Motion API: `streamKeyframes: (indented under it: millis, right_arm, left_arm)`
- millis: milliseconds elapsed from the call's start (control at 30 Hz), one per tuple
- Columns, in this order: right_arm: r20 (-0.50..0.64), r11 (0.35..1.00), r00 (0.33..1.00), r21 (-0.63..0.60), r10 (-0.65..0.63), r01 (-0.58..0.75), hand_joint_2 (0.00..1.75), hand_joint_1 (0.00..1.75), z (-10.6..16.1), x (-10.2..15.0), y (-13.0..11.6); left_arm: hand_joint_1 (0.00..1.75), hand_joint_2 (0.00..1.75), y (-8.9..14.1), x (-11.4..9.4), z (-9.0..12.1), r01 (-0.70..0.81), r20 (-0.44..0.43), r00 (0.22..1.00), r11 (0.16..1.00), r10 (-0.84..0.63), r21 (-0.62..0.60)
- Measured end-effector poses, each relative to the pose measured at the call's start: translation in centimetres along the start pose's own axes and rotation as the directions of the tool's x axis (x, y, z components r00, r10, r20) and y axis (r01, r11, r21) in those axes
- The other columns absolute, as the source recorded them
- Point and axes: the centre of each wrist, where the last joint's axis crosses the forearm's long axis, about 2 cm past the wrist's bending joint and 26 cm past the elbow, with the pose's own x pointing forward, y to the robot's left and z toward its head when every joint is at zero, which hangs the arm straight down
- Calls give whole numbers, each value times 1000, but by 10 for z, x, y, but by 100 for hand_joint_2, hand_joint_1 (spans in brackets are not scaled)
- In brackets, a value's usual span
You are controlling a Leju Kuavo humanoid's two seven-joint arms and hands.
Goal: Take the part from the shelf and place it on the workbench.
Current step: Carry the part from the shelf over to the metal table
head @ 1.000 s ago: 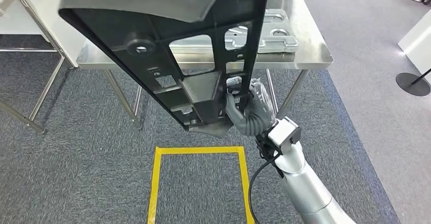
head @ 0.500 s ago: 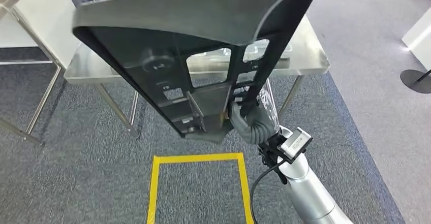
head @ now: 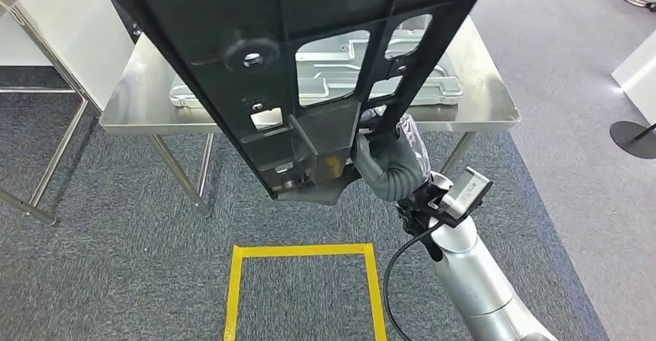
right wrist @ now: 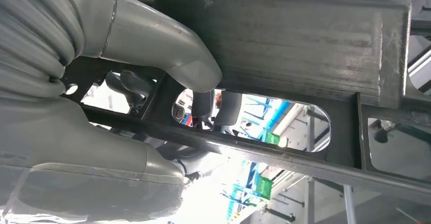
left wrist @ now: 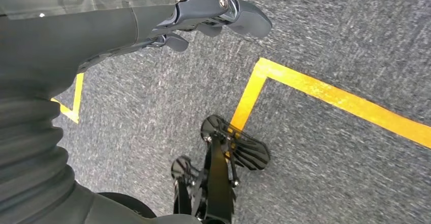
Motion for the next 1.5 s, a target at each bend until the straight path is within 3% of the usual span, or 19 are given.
streamKeyframes:
  millis: [1500]
  right_arm:
    - [-6,1000,1000,-24,2,-2,175,175,4,1,-3]
  left_arm:
    - [0,175,-3,0,0,-5,-9,1000,1000,5,8]
